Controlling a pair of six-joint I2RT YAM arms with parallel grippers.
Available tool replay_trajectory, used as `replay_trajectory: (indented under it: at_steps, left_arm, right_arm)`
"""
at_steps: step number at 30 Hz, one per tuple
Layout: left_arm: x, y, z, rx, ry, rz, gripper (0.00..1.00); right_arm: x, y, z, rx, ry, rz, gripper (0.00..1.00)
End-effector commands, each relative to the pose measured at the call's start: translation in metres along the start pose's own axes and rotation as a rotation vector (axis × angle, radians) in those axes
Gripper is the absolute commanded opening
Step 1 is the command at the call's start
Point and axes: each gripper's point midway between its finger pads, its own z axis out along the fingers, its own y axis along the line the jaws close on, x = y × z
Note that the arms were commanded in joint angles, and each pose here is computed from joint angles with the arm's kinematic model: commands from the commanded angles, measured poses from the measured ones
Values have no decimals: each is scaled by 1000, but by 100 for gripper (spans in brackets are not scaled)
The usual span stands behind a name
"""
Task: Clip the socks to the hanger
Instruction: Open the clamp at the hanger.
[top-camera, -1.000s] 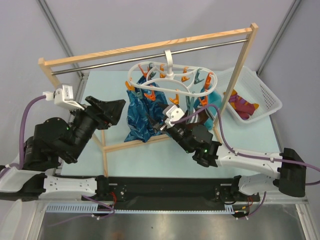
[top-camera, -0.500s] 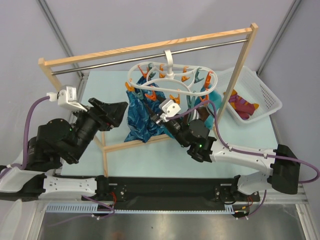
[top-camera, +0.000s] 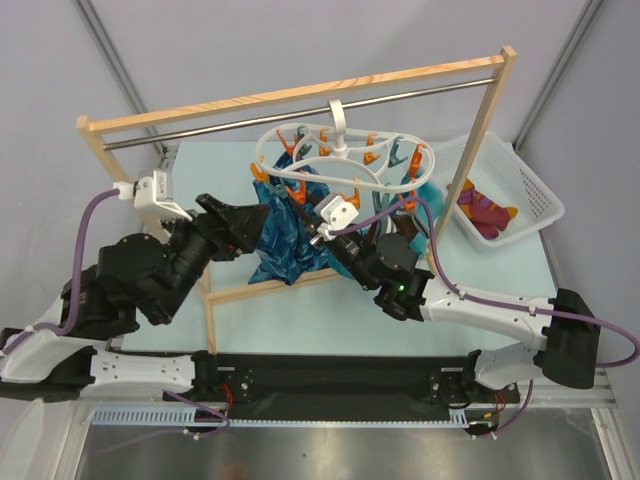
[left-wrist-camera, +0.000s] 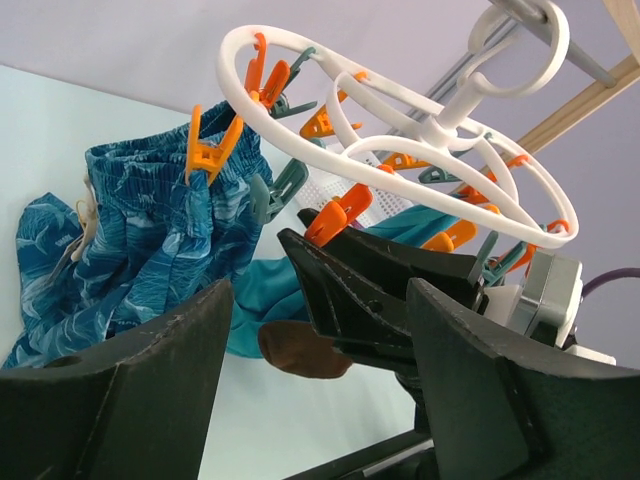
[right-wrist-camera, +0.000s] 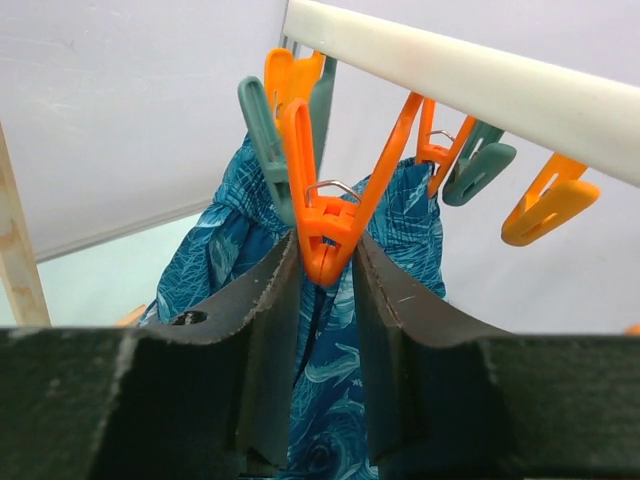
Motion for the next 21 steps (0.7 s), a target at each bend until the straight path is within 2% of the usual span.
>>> replay_trajectory:
  at_steps: [1,5,12,21]
  left_arm:
    - [-3,-9,6,-11,-9,-30,76]
    - [3,-14,15,-21,3,-8,76]
    - [8,-18,39,-70,18,42,74]
    - [18,-29,59,-119,43,73,71]
  right_arm:
    - [-25,-5,8,5,-52,27,31]
    - [-29,-8,7,11,-54,30,23]
    - [-30,-13,5,15,-39,29,0]
    - [-30,-20,3,40,-23,18,0]
